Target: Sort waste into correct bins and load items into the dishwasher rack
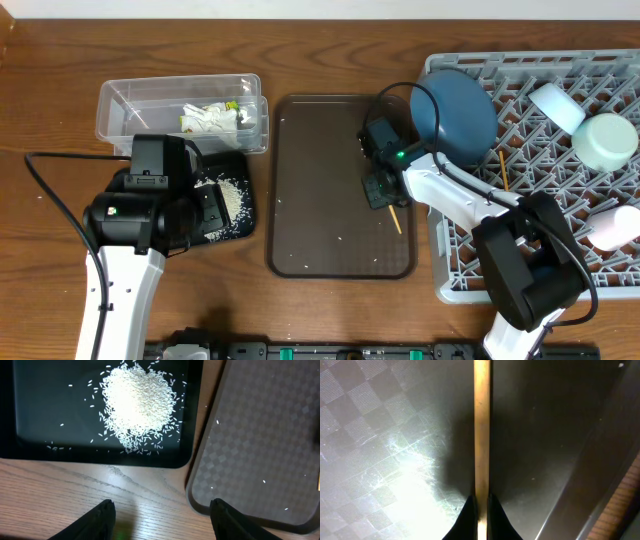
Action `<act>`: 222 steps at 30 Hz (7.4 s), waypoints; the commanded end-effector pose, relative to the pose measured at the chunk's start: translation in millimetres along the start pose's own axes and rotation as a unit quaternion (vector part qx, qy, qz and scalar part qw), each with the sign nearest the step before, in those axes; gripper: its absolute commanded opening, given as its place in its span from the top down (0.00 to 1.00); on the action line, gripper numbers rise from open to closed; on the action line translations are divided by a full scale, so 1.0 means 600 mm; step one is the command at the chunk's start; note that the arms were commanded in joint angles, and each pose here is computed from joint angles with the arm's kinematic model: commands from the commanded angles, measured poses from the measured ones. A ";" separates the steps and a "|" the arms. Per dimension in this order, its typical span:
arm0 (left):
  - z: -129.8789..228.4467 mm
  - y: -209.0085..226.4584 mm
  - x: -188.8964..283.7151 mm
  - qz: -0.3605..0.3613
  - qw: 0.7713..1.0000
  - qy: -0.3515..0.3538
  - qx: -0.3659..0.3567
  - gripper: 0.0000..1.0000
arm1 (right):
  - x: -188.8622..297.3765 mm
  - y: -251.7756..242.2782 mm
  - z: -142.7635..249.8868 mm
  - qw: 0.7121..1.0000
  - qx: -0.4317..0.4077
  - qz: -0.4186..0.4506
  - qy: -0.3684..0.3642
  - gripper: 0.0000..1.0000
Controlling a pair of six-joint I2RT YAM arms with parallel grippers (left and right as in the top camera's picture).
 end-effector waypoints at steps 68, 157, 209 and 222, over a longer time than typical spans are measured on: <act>-0.001 0.003 -0.002 -0.006 1.000 0.001 0.004 0.36 | 0.172 -0.312 0.134 0.979 -0.147 0.118 0.073 0.99; 0.006 -0.049 -0.022 0.014 0.996 0.013 -0.088 0.36 | 0.140 -0.072 0.059 0.992 -0.067 -0.099 0.025 0.99; 0.002 -0.052 -0.022 0.019 0.994 0.005 -0.111 0.36 | 0.223 -0.199 0.036 0.975 -0.183 0.009 -0.127 0.65; -0.032 -0.081 -0.050 0.036 0.984 0.034 -0.170 0.36 | 0.242 -0.239 0.032 0.973 -0.159 0.011 -0.169 0.28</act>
Point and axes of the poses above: each gripper's point midway between its finger pads, its own x axis back along the fingers, its own y axis along the line the jaws close on, z = x × y, the point moved 9 cm from there along x, back along the fingers, and after that the axes turned 5 degrees about x, right-handed, at the moved point
